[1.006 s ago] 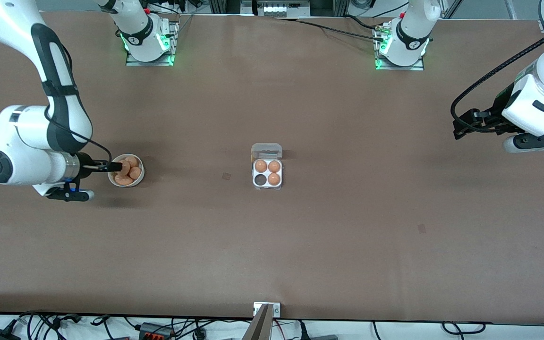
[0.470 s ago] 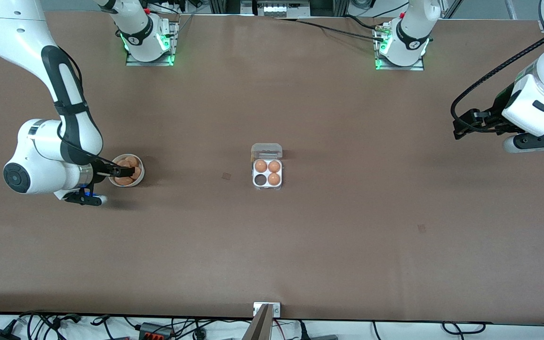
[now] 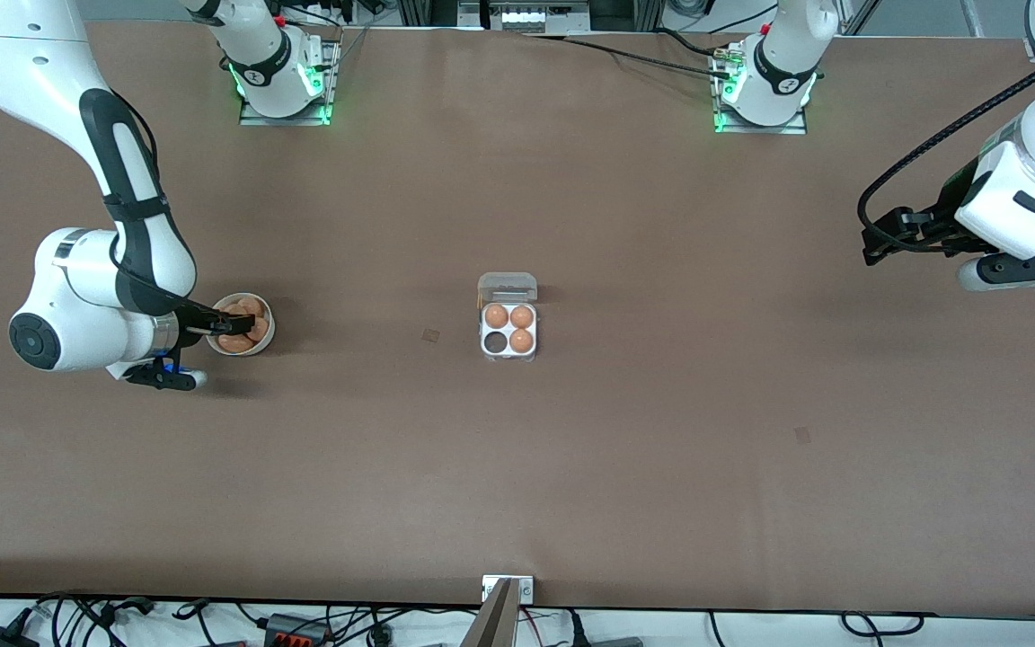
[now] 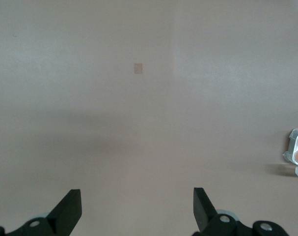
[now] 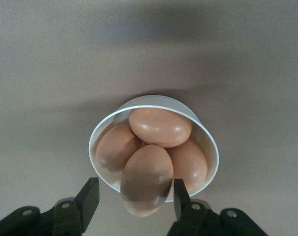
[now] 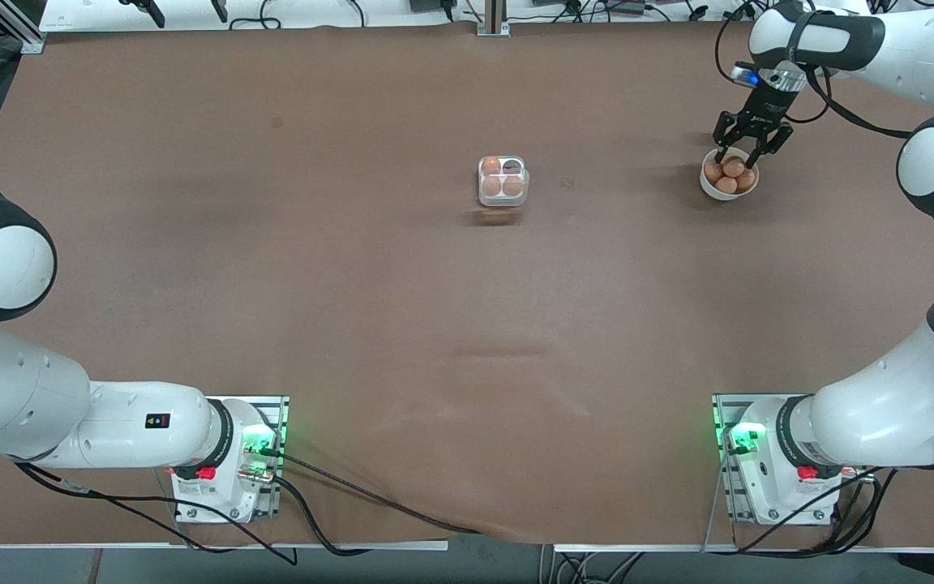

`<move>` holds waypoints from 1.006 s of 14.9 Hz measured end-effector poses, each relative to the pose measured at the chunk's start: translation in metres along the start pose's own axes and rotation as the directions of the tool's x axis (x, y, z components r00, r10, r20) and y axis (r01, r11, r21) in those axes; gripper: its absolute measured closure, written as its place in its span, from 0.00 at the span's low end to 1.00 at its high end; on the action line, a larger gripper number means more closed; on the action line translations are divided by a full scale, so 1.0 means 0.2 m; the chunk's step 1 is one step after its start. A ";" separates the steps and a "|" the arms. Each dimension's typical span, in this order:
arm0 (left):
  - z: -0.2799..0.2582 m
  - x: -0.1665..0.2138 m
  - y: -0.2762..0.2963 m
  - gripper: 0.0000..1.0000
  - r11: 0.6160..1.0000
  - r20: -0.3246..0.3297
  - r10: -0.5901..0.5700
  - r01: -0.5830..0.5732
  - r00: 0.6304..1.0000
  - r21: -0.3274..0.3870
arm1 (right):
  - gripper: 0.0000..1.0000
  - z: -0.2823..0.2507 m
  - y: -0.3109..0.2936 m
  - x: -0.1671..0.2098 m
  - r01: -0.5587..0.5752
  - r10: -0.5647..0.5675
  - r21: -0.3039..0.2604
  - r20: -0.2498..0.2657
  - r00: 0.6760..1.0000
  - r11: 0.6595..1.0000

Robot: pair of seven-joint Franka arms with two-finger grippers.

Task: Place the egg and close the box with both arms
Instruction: 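Lower the right gripper and grasp one brown egg from the bowl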

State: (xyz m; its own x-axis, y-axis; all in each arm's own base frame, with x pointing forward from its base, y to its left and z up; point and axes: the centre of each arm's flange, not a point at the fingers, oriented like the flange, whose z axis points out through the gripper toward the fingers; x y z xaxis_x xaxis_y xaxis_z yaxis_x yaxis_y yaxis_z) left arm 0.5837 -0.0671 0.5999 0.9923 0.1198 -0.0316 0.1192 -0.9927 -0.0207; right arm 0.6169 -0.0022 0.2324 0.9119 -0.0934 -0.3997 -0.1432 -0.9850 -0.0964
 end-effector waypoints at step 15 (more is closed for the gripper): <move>0.00 0.00 0.00 0.00 1.000 0.000 0.000 0.000 1.000 0.000 | 0.55 -0.14 -0.04 0.01 0.029 -0.029 0.003 -0.001 1.000 1.000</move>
State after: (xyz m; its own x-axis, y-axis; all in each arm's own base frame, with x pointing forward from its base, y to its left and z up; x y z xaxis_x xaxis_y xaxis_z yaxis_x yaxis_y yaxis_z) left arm 0.5837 -0.0671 0.5999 0.9923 0.1200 -0.0316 0.1193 -0.9926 -0.0207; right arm 0.6303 0.0011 0.2591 0.9159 -0.0650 -0.3962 -0.1178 -0.9869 -0.1104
